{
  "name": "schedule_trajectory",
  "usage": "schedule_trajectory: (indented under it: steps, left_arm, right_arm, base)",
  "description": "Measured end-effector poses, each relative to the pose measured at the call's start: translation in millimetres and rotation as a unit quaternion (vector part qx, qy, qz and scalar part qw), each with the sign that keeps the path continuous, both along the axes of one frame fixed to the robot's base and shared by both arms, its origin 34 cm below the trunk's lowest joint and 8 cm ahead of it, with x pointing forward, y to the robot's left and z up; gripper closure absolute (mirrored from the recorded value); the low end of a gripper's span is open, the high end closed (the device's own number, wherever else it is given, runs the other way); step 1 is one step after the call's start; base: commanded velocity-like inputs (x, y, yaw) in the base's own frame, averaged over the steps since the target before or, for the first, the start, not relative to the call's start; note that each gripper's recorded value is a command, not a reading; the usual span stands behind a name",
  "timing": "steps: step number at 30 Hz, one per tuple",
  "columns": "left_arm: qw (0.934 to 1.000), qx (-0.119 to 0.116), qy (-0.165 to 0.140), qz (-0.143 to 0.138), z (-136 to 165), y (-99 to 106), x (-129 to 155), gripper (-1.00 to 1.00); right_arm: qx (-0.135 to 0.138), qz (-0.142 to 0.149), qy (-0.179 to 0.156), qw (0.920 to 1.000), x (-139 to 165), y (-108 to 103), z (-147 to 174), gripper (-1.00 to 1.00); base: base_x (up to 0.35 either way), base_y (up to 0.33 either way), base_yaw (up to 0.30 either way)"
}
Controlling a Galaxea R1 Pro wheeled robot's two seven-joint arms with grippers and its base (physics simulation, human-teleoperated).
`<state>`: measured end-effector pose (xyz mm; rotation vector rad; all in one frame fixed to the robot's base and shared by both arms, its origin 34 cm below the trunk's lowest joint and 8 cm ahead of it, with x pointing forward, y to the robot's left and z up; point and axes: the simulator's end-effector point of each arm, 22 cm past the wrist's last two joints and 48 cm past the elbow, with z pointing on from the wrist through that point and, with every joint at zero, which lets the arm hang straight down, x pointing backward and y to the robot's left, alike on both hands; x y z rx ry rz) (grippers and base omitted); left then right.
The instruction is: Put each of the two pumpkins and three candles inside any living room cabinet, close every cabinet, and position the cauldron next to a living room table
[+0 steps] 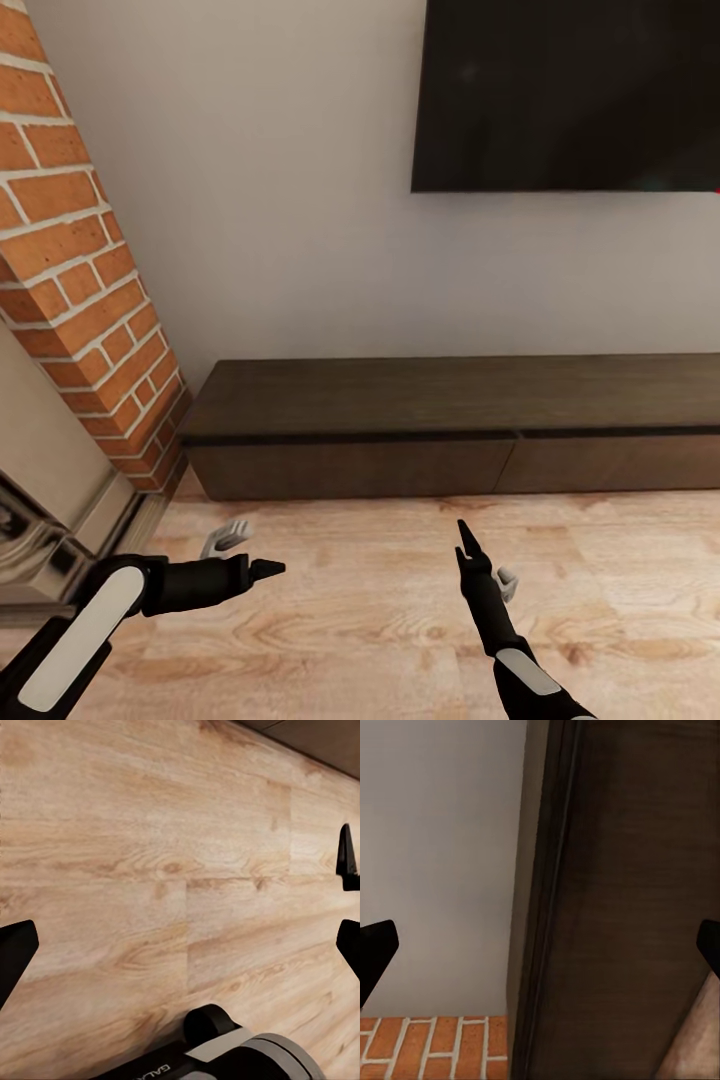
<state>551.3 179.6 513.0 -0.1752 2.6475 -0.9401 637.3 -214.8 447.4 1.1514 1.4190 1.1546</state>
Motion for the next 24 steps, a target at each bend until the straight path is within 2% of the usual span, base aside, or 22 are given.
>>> schedule_trajectory:
  steps: [6, 12, 18, 24]
  left_arm:
    - [1.0, -0.001, 0.0, 0.001, -12.9, -1.1, -2.8, -1.0]
    - [0.9998, -0.007, 0.006, -0.016, -29.4, -17.6, -14.5, -1.0]
    - [0.9998, -0.01, 0.005, -0.015, -28.3, -18.3, -13.8, -1.0]
    - [0.9994, -0.03, 0.011, -0.013, -23.7, -24.7, -15.7, -1.0]
  right_arm:
    - [-0.001, 0.001, 0.0, 1.0, -3.4, 0.3, -13.4, -1.0]
    - [-0.003, 0.0, 0.0, 1.0, -6.5, 0.4, -26.8, -1.0]
    - [-0.004, 0.0, 0.002, 1.0, -6.8, 0.6, -27.9, -1.0]
    - [-0.006, -0.001, 0.004, 1.0, -7.2, 0.5, -28.7, -1.0]
  base:
    - [0.0, 0.0, 0.0]
    - [0.0, 0.0, 0.0]
    - [0.0, 0.0, 0.0]
    - [0.158, 0.0, 0.0]
